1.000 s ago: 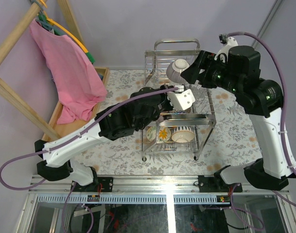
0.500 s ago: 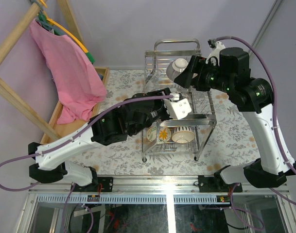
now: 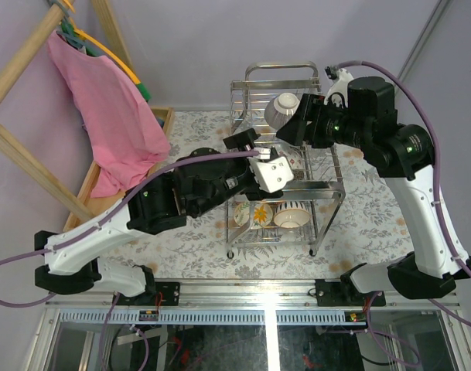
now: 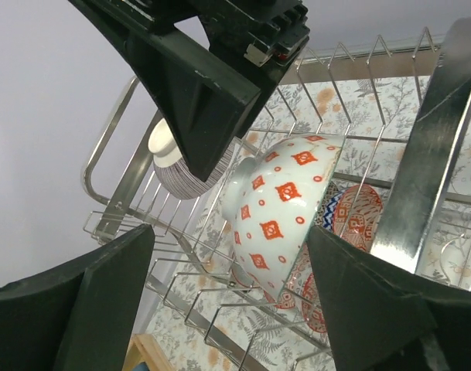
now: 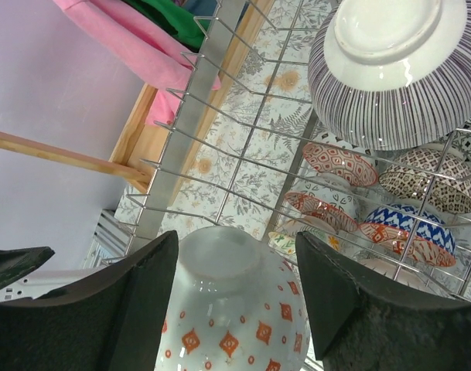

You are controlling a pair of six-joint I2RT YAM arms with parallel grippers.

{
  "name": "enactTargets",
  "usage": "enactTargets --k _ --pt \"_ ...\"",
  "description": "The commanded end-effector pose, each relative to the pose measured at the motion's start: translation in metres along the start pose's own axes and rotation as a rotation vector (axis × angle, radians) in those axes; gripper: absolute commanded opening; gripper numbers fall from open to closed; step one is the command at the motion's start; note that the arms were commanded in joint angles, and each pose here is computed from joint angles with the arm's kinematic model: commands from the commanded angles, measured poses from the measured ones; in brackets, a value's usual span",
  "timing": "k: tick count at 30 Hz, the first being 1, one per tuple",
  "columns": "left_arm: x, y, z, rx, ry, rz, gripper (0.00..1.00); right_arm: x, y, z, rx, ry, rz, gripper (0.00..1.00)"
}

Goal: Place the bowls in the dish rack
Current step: Turn the bowl upside down on the dish rack.

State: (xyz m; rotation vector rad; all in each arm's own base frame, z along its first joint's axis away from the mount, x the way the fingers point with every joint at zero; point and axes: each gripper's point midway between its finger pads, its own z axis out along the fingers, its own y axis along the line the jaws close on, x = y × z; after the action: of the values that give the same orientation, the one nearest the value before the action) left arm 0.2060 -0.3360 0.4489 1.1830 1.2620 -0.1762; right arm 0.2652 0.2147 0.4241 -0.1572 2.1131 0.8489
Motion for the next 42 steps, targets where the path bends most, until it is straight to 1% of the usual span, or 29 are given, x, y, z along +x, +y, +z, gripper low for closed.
enactTargets --k 1,4,8,9,13,15,17,23,26,29,32,33,35,37,39,42 --pt "-0.002 -0.011 -0.006 0.047 -0.029 -0.027 0.83 0.005 0.005 -0.012 -0.037 0.011 -0.039 0.69" --pt "-0.006 -0.005 -0.014 0.031 -0.056 -0.056 0.85 0.009 0.005 -0.014 -0.039 0.017 -0.045 0.68" --pt "-0.017 0.002 -0.031 0.027 -0.124 -0.086 0.87 0.01 0.006 -0.021 -0.042 0.012 -0.054 0.69" --pt "-0.02 0.003 -0.035 0.03 -0.142 -0.119 0.87 0.01 0.006 -0.022 -0.042 0.013 -0.056 0.68" --pt "-0.03 0.005 -0.048 0.053 -0.19 -0.167 0.88 0.01 0.009 -0.031 -0.052 0.009 -0.064 0.68" --pt "-0.032 0.005 -0.051 0.056 -0.192 -0.181 0.88 0.01 0.012 -0.038 -0.063 0.005 -0.071 0.69" --pt "-0.028 0.006 -0.05 0.045 -0.179 -0.188 0.88 0.014 0.02 -0.045 -0.111 0.013 -0.096 0.7" --pt "-0.02 0.006 -0.046 0.012 -0.16 -0.209 0.89 0.045 0.02 -0.05 -0.176 0.121 -0.158 0.76" --pt "-0.016 0.002 -0.043 0.015 -0.153 -0.22 0.9 0.056 0.011 -0.049 -0.157 0.17 -0.197 0.8" --pt "-0.013 -0.002 -0.039 0.021 -0.144 -0.231 0.9 0.064 0.006 -0.048 -0.136 0.191 -0.236 0.85" --pt "-0.01 -0.006 -0.037 0.025 -0.139 -0.236 0.9 0.077 0.008 -0.041 -0.155 0.236 -0.265 0.87" --pt "-0.01 -0.006 -0.037 0.026 -0.139 -0.236 0.9 0.08 0.006 -0.038 -0.139 0.252 -0.278 0.89" --pt "-0.008 -0.008 -0.035 0.03 -0.133 -0.234 0.9 0.088 -0.001 -0.03 -0.085 0.283 -0.312 0.89" --pt "-0.009 -0.008 -0.034 0.032 -0.132 -0.233 0.9 0.093 -0.01 -0.023 -0.023 0.307 -0.325 0.86" --pt "-0.009 -0.01 -0.033 0.036 -0.129 -0.231 0.9 0.092 -0.022 -0.017 0.053 0.305 -0.33 0.79" --pt "-0.007 -0.011 -0.031 0.038 -0.123 -0.229 0.9 0.084 -0.044 -0.014 0.18 0.27 -0.346 0.7"
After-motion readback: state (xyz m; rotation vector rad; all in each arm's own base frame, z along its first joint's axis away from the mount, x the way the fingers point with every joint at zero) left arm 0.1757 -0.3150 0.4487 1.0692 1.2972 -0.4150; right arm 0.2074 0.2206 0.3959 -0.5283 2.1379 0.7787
